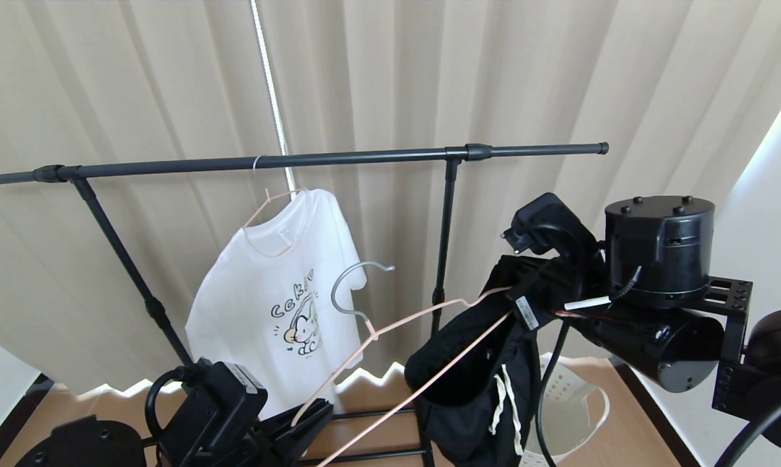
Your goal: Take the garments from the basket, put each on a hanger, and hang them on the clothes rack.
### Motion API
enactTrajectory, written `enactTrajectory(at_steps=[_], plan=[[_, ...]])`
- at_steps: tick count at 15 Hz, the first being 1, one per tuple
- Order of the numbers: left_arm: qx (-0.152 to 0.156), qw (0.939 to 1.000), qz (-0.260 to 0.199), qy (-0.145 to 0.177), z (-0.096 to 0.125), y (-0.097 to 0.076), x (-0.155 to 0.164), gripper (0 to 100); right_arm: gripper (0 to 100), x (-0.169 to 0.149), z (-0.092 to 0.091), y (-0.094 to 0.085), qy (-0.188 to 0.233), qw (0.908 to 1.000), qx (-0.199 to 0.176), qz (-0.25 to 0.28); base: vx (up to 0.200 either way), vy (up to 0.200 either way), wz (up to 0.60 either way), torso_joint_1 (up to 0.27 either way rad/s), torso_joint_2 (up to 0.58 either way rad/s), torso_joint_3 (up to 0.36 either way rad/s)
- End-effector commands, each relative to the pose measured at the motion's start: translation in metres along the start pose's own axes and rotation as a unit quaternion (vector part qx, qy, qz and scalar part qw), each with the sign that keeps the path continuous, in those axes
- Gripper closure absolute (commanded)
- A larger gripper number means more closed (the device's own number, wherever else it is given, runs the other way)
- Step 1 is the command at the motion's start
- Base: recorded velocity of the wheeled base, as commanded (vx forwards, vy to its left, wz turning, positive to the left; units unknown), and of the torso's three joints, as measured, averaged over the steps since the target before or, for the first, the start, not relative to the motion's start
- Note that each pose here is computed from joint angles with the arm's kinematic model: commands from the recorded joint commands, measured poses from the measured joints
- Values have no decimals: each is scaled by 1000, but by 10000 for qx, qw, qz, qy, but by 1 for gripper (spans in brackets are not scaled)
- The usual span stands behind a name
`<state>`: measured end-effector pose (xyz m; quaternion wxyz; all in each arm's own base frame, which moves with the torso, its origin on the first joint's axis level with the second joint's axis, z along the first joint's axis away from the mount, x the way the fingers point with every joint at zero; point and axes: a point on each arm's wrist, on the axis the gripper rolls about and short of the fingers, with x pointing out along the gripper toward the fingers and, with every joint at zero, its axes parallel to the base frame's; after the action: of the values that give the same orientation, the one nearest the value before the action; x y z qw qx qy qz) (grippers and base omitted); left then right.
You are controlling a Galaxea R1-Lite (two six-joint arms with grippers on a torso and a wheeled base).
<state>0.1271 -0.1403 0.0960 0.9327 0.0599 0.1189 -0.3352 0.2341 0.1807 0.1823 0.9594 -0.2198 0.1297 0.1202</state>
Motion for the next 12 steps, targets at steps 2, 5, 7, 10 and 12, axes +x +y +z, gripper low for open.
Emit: enactTrajectory(at_steps=[2,5,7,10,12], plan=[[-1,10000,6,-32,0,0,1,100,100,-11,2,13,-100,9997,-71,208,0,0,0,0,0,0],[-6,10000,21,-47,1,0,1,100,100,-21,5,30,-171,9991,-54,374,0,0,0,0,0,0],[1,10000,21,-54,1,0,1,100,100,-27,9,31,-254,9987,-10,437,0,0,0,0,0,0],[-8,10000,28,-46,1,0,1,100,100,-37,16,30,-429,9977,113,506,0,0,0,0,0,0],[-8,10000,28,-46,1,0,1,100,100,-42,19,35,-499,9968,163,604,0,0,0,0,0,0]])
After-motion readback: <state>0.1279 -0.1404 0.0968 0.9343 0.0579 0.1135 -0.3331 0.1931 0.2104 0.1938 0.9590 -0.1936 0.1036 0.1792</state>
